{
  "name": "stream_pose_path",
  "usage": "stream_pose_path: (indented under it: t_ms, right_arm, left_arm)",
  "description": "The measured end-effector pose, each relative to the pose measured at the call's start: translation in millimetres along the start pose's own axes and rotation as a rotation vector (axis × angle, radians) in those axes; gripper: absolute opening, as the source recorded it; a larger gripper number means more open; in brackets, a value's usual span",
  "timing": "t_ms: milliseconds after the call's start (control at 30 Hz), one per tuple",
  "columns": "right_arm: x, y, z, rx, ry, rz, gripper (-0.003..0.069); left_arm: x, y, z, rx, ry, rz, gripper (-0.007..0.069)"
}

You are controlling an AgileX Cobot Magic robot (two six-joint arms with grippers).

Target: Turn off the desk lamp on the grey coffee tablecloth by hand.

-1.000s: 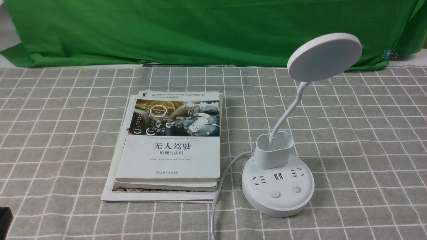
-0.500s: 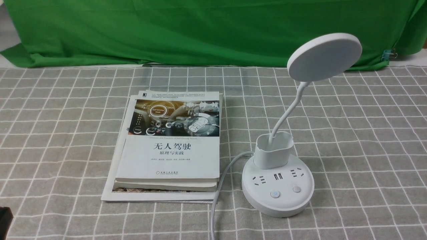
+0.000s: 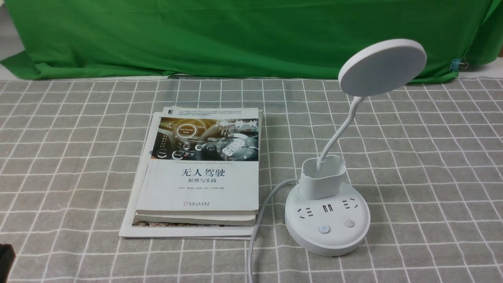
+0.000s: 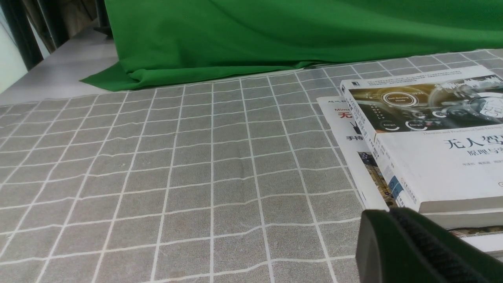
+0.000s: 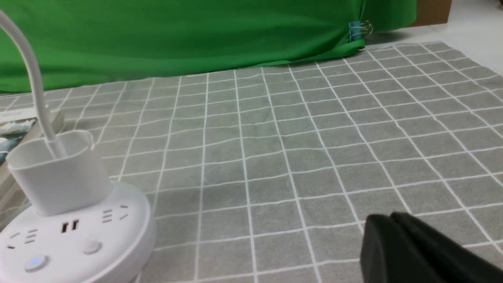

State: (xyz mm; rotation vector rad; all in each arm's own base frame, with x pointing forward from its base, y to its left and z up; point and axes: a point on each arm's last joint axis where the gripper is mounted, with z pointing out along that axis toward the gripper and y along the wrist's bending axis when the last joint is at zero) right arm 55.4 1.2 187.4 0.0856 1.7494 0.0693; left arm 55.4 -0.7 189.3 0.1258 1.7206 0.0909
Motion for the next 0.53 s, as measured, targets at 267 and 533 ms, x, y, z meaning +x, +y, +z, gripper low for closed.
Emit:
stream_pose_path:
  t_ms: [267,533]
  right_arm:
    - [0.0,0.0,0.0,0.000,0.000,0.000,0.0054]
    - [0.0,0.0,0.0,0.000,0.000,0.000,0.0076]
  left_arm:
    - [0.0,0.0,0.0,0.000,0.000,0.000,0.0001]
    - [0.0,0.0,0.0,0.000,0.000,0.000,0.0001]
